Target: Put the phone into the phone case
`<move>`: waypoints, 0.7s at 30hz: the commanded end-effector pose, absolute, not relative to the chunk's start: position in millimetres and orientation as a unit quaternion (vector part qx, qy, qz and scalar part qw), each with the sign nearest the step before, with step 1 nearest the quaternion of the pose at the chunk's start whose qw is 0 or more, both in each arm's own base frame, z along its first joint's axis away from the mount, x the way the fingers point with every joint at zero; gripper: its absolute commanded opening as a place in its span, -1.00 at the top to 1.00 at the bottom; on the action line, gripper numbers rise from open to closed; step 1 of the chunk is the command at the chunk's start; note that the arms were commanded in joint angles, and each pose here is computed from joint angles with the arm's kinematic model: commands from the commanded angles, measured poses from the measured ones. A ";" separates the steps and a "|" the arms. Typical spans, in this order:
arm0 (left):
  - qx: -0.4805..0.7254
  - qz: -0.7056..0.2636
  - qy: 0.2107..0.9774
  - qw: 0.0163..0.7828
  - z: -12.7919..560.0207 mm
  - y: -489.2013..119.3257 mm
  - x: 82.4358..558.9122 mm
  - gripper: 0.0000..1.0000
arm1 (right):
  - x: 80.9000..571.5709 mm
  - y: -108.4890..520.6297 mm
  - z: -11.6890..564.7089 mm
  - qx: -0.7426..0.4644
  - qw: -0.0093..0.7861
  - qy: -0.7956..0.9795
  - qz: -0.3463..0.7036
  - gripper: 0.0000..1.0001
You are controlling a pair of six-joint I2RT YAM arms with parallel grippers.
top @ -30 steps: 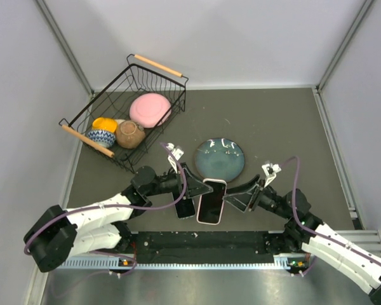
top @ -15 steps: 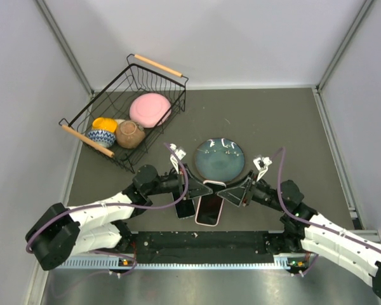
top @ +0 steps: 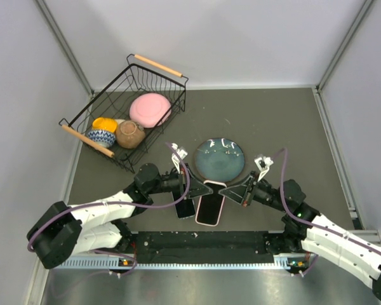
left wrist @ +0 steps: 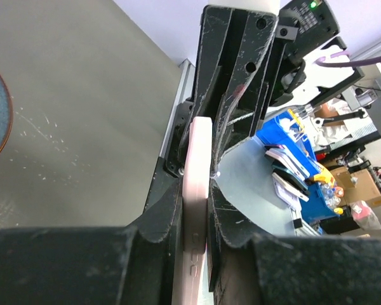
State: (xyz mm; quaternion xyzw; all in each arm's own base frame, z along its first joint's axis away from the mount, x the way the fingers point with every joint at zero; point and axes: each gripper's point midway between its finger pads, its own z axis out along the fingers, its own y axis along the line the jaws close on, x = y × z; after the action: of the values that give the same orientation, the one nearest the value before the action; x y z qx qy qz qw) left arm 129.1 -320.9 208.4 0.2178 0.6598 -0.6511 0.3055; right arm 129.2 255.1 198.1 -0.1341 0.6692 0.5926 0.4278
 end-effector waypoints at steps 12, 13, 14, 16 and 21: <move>0.199 -0.653 0.667 0.300 223.6 -325.1 137.7 1.00 | 132.0 263.7 212.1 -0.134 0.423 0.655 0.612 0.66; 0.196 -0.652 0.667 0.304 224.2 -324.8 139.5 1.00 | 131.7 264.3 215.9 -0.134 0.426 0.646 0.618 0.80; 0.197 -0.653 0.665 0.304 225.3 -325.0 138.6 1.00 | 131.9 265.5 211.3 -0.132 0.420 0.650 0.619 1.00; 0.193 -0.654 0.666 0.303 226.9 -325.1 139.9 1.00 | 131.1 266.3 210.2 -0.121 0.410 0.651 0.627 1.00; 0.174 -0.656 0.665 0.312 233.7 -322.1 142.9 1.00 | 125.2 269.3 206.5 -0.119 0.384 0.654 0.641 0.38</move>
State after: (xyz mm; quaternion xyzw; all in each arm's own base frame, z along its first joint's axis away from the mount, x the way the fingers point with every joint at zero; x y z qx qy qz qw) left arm 134.4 -317.8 194.0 0.1948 0.6978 -0.6328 0.2734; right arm 137.1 263.3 183.9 -0.0978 0.6911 0.6019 0.3880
